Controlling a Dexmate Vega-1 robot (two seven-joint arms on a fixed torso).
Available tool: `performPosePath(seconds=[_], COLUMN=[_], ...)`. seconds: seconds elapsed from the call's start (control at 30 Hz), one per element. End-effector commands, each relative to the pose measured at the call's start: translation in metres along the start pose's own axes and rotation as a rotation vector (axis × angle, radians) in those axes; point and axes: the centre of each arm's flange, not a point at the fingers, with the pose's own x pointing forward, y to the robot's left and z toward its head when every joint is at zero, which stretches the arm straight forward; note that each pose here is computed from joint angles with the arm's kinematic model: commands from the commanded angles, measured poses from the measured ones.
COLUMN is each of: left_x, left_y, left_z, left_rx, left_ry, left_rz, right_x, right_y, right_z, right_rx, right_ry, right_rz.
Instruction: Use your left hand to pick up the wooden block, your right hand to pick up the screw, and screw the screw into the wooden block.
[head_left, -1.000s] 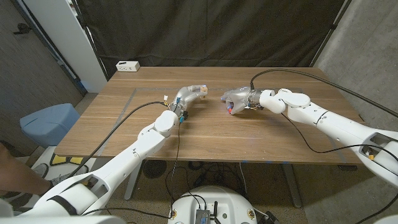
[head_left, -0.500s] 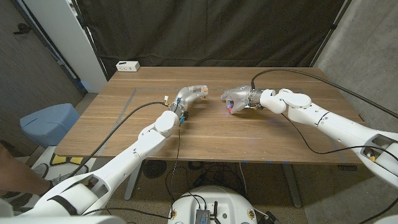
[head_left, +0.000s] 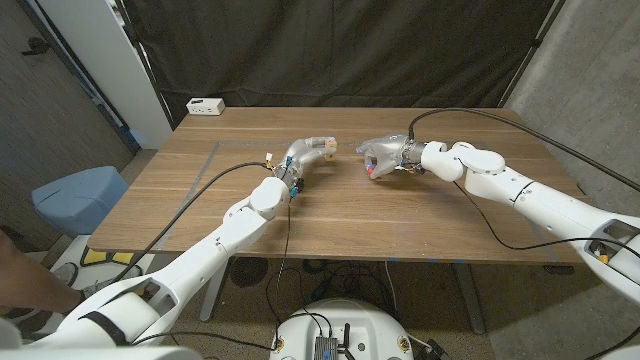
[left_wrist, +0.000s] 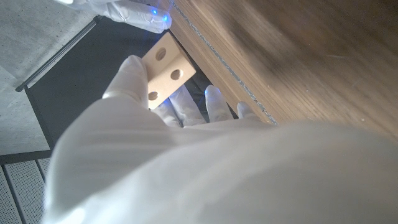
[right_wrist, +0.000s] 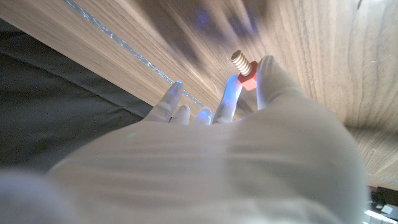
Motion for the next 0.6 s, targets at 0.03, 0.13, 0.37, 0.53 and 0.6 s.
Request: performPosePath(seconds=[0.03, 0.13, 0.37, 0.53, 0.6], left_x=[0.006, 0.008, 0.011, 0.012, 0.012], left_y=[-0.004, -0.005, -0.009, -0.01, -0.011], left_z=[0.003, 0.005, 0.012, 0.014, 0.015], left_rx=[0.012, 0.013, 0.023, 0.028, 0.03], left_ry=[-0.016, -0.023, -0.044, -0.051, -0.055], left_rz=[-0.019, -0.024, -0.035, -0.042, -0.045], right_x=[-0.01, -0.013, -0.018, -0.022, -0.025], right_y=[-0.007, -0.009, -0.014, -0.017, -0.018], right_z=[-0.007, -0.01, -0.011, -0.011, -0.012], right_rx=[0.067, 0.101, 0.163, 0.19, 0.2], right_ry=[0.031, 0.04, 0.058, 0.068, 0.074], right_rz=[-0.037, -0.051, -0.087, -0.112, -0.122])
